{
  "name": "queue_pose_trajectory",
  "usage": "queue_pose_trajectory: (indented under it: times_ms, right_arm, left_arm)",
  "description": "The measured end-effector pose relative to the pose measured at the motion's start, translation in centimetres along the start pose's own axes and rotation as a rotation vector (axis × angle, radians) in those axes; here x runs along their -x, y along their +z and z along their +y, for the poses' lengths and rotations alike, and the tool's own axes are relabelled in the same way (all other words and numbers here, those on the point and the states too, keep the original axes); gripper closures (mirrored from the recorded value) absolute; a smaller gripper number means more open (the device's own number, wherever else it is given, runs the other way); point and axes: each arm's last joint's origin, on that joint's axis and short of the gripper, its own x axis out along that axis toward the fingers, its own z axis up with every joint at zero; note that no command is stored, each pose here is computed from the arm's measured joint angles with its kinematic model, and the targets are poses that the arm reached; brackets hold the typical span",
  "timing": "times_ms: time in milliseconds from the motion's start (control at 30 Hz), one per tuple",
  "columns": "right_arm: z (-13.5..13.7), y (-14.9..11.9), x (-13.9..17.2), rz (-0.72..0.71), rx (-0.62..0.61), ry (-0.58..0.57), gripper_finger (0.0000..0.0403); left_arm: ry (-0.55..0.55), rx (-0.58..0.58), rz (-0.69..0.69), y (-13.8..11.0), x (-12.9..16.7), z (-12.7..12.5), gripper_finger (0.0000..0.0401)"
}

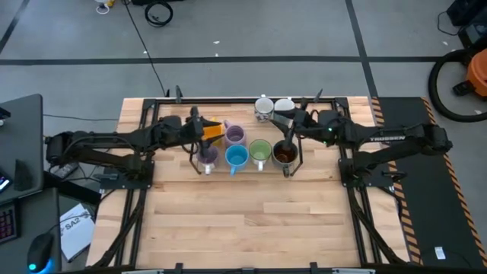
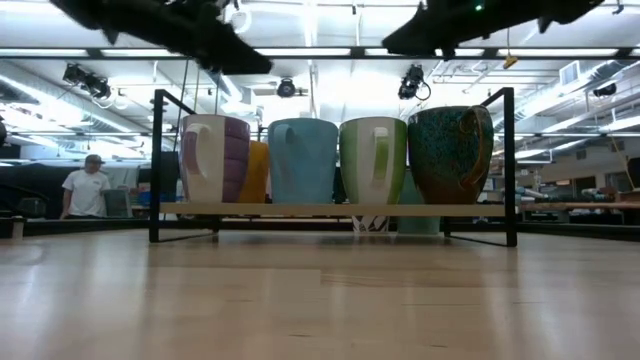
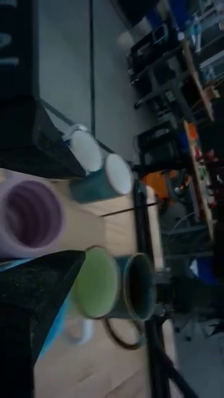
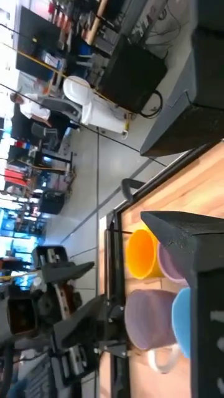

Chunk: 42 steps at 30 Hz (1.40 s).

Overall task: Place coffee mugs
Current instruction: Put the blue pattern mug on the shelf

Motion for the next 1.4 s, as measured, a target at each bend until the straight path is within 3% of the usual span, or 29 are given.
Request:
queue_pose_trajectory:
  times_ms: [400, 667, 1000, 1400]
  right_arm:
    - [-3.0, -0.5, -5.7, 0.134, -0.1, -0.024, 0.0245]
    - [-5.5, -1.1, -9.8, 0.372, -0.143, -0.016, 0.0245]
    - [-7.0, -2.4, -13.4, 0.605, -0.128, -0.003, 0.0244]
    - [-7.6, -3.9, -16.7, 0.845, -0.127, 0.013, 0.0185]
  left_arm:
    - [0.045, 0.003, -0.069, -2.4, 3.4, 0.4, 0.0198]
    - [0.106, 0.004, -0.014, -4.5, 3.9, 1.0, 0.0198]
    - [0.13, 0.039, -0.017, -4.8, 4.0, 1.3, 0.0198]
    - [0.131, 0.061, -0.022, -4.8, 4.0, 1.3, 0.0198]
